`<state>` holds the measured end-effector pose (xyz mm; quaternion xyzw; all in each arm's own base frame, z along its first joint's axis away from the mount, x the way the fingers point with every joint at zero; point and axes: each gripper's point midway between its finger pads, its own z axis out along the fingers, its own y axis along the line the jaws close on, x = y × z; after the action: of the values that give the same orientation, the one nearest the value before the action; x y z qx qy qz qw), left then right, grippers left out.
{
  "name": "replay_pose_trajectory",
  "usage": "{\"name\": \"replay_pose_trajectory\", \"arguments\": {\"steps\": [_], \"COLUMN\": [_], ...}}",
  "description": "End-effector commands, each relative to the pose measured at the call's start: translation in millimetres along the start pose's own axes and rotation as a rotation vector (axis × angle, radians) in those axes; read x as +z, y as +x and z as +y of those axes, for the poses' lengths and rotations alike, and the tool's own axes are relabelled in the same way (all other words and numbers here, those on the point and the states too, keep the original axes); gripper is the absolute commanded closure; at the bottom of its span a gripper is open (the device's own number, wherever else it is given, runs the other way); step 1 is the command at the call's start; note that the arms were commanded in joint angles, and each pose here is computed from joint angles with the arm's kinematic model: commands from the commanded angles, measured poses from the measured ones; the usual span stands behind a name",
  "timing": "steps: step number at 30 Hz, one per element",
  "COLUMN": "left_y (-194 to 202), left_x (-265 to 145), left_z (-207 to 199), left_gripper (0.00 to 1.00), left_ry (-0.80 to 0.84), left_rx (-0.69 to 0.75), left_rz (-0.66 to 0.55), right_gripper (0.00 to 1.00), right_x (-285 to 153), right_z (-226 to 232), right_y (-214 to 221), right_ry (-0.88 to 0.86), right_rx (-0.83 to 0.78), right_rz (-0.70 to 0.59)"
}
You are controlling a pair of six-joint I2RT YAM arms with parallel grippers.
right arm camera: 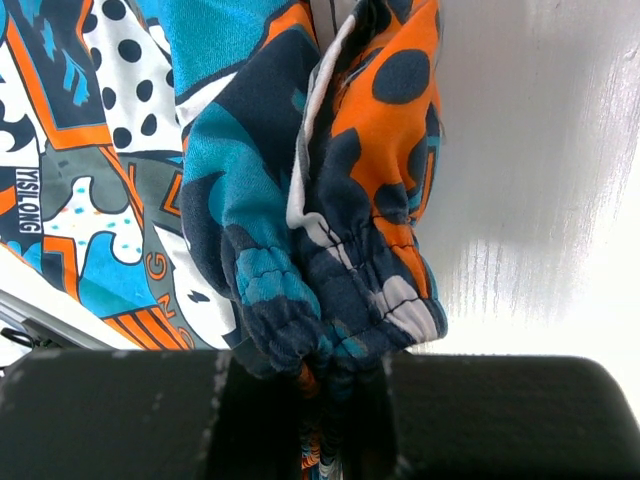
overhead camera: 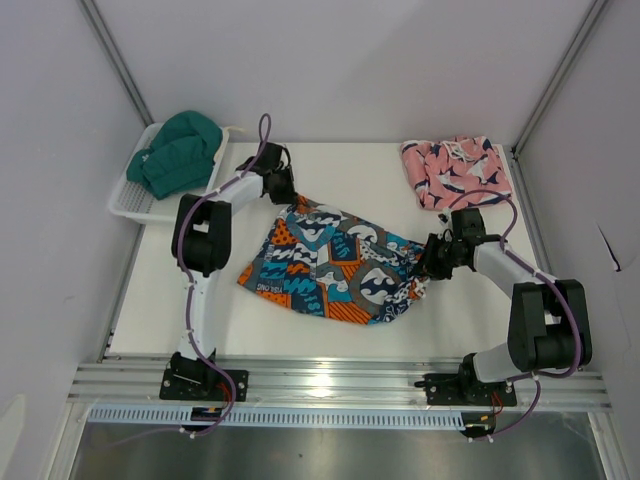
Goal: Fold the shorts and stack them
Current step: Fold the shorts
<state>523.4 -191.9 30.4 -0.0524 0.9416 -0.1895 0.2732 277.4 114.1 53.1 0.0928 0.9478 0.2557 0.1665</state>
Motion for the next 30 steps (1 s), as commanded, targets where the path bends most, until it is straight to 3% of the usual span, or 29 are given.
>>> {"name": "replay_pose_trajectory", "arguments": {"steps": [1, 8, 18, 30], "left_y": [-7.9, -13.2, -41.9, -67.4], "left_x": [3.0, -5.5, -42.2, -61.5], "left_z": [-6.5, 1.7, 42.4, 21.4], "left_gripper": [1.0, 1.0, 1.0, 1.0], "left_ry": [0.026, 0.061, 0.04, 0.138], "left_rx": [-0.022, -0.081, -0.222, -0.192], "left_rz": [-0.043, -0.053, -0.197, -0.28], "right_gripper": [1.0, 1.0, 1.0, 1.0], "right_x": [-6.6, -6.0, -3.2, 5.4], "right_z": [7.3, -2.0, -19.6, -17.8], "right_y": [-1.5, -1.9, 1.0, 7.8], "right_ry": [-0.03, 0.014, 0.052, 0.013], "right_rx": [-0.012, 0.03, 0.106, 0.096], "right_rz": [-0.019, -0.037, -0.031, 0.004]}}
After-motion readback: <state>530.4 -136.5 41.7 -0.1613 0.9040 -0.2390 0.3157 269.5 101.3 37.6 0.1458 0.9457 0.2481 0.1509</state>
